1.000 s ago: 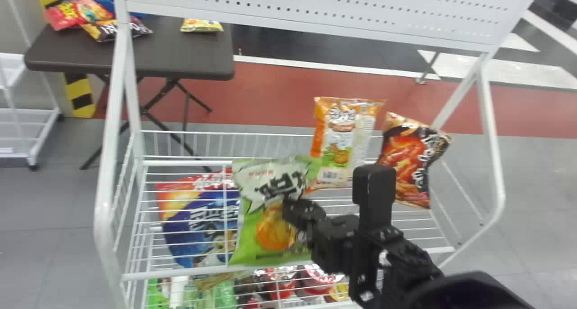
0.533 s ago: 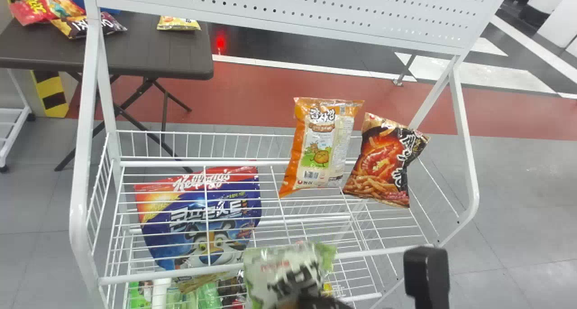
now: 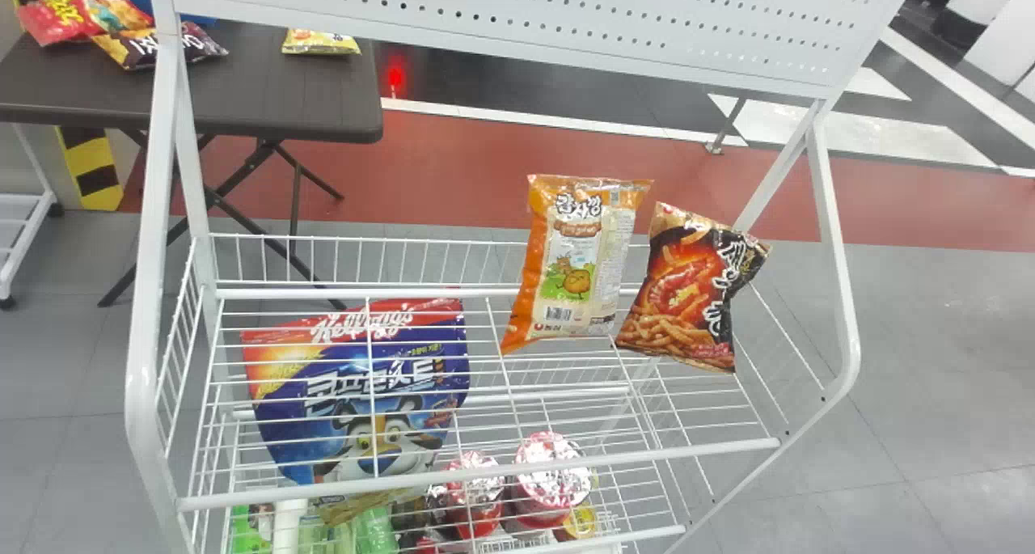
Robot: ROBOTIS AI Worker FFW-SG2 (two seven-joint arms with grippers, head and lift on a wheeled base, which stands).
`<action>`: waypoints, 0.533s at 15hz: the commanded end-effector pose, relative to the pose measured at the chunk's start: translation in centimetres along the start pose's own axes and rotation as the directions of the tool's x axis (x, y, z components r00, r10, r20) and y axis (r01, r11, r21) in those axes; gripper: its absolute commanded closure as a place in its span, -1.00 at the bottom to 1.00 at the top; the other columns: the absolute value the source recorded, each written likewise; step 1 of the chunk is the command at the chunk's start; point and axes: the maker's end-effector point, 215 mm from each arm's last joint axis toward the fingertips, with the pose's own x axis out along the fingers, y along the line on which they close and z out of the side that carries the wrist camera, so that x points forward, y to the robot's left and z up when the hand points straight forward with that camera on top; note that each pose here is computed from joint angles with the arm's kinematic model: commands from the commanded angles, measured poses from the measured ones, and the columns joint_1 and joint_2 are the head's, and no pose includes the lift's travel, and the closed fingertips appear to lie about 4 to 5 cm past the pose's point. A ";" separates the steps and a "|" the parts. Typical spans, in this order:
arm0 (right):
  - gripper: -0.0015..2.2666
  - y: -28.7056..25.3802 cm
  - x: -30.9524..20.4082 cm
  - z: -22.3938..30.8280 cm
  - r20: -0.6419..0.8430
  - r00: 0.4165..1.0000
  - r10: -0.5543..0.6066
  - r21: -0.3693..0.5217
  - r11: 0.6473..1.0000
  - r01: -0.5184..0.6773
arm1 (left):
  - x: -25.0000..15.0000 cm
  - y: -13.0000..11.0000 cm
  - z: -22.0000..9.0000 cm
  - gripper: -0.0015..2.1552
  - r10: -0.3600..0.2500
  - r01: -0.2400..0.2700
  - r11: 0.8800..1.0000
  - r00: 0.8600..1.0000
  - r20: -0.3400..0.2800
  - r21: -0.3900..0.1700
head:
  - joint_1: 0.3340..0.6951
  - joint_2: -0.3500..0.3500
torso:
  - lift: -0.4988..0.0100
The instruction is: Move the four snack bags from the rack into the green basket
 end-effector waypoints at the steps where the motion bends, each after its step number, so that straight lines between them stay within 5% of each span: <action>1: 0.87 1.5 1.7 -1.2 -0.039 0.999 0.029 -0.021 0.999 -0.029 | -0.1 0.0 -0.1 0.72 0.000 0.000 1.000 1.000 0.000 0.000 | 1.00 -1.00 | 0.96; 6: 0.87 5.2 6.3 -1.1 -0.076 0.993 0.095 -0.068 0.993 -0.101 | 0.1 -0.3 -0.1 0.72 -0.005 0.005 1.000 1.000 0.001 0.008 | 1.00 -1.00 | 0.96; 7: 0.74 6.1 7.3 -1.4 -0.093 0.989 0.112 -0.074 0.990 -0.119 | 0.1 -0.2 -0.2 0.72 -0.004 0.004 1.000 1.000 0.000 0.008 | 1.00 -1.00 | 0.96; 8: 0.39 6.7 7.9 -1.7 -0.108 0.986 0.125 -0.077 0.988 -0.133 | 0.0 -0.2 -0.2 0.72 -0.004 0.004 1.000 1.000 0.003 0.009 | 1.00 -1.00 | 0.96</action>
